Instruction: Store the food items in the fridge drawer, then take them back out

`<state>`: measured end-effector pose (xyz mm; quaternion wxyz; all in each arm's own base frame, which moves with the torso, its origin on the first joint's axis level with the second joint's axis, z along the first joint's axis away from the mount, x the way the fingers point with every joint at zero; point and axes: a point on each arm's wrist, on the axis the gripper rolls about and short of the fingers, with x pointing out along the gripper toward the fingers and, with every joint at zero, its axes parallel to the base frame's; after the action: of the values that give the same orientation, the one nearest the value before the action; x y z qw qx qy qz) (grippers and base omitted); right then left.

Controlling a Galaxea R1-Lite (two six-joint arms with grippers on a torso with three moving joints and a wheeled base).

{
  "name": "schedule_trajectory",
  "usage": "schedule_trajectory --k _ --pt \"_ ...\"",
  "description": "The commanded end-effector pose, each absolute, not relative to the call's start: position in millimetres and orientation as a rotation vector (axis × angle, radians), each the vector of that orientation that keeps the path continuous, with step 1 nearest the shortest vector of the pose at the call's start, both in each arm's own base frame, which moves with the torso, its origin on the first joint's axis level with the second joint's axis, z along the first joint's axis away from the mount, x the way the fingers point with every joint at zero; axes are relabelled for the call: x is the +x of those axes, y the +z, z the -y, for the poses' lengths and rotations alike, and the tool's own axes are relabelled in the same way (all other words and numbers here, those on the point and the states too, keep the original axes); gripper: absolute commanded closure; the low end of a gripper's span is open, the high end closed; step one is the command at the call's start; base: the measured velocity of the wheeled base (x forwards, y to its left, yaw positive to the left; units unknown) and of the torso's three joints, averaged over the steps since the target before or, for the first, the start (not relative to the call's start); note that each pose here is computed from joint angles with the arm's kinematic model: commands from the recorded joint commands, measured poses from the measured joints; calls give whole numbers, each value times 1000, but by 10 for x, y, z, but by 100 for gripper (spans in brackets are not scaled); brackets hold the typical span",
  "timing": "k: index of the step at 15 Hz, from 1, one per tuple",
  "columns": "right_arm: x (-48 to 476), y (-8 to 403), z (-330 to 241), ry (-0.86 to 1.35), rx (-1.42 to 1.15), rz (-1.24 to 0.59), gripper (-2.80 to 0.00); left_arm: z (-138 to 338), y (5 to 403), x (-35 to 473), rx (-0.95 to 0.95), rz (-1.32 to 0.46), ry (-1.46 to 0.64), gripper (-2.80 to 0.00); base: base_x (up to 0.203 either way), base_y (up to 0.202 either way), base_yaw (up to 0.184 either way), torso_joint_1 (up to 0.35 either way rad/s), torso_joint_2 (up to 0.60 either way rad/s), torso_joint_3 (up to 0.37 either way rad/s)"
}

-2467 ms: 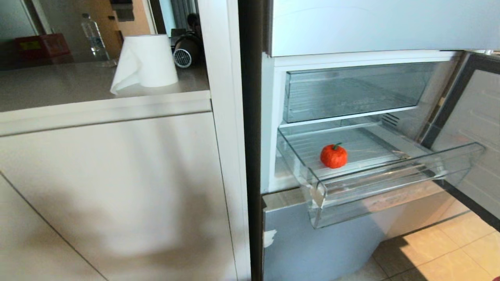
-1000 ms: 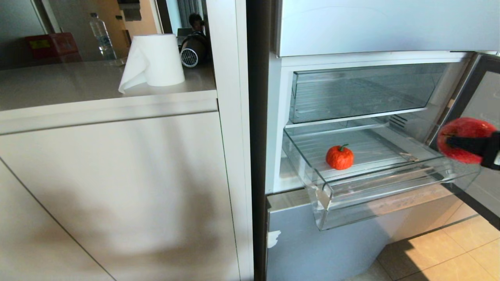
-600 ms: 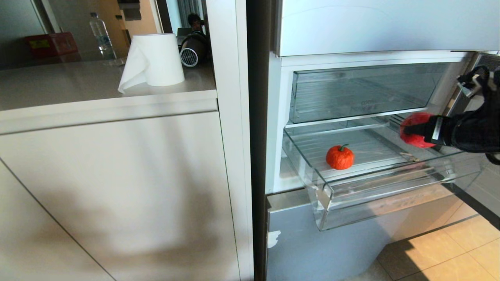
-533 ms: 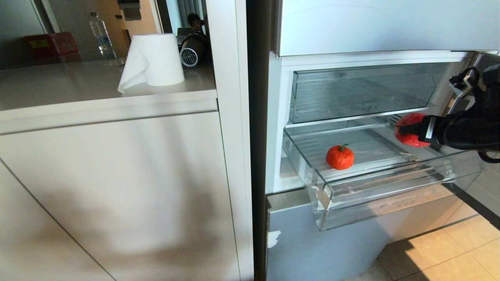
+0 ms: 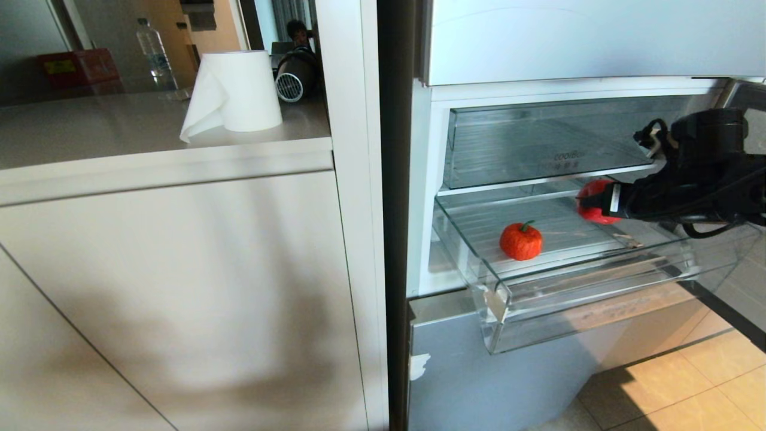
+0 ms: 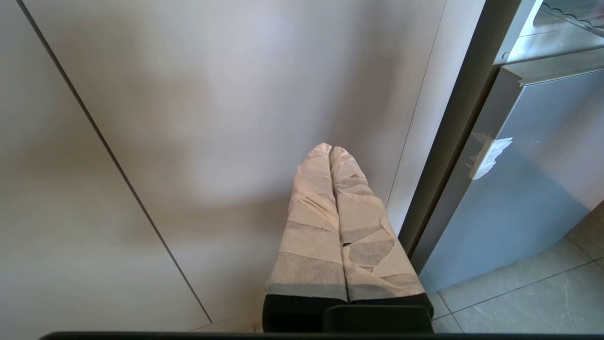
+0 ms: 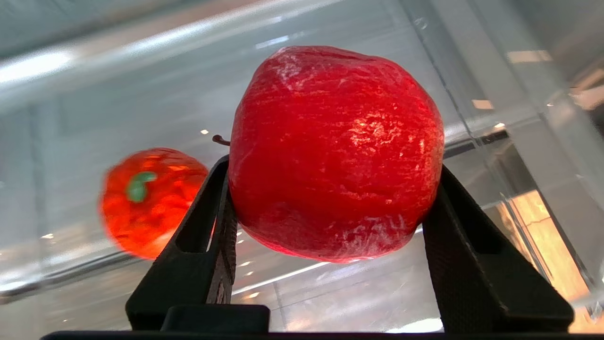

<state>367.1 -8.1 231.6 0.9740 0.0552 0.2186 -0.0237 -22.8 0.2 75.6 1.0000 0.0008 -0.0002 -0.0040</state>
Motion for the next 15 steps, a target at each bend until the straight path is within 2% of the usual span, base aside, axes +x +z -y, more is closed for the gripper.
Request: schedule_trajectory --k 1,8,9,15 --pt "3818 2145 82 -46 102 -481 0 -2 756 -228 2 2 -8 0 0 0 0 0 0 0" --pt "4067 1941 93 -43 102 -514 0 -2 756 -227 2 -1 -8 0 0 0 0 0 0 0" --pt "4077 1927 93 -44 102 -517 -280 -2 756 -228 2 1 -8 0 0 0 0 0 0 0" --pt "4048 2052 92 -50 129 -481 -280 -2 755 -228 2 0 -8 0 0 0 0 0 0 0"
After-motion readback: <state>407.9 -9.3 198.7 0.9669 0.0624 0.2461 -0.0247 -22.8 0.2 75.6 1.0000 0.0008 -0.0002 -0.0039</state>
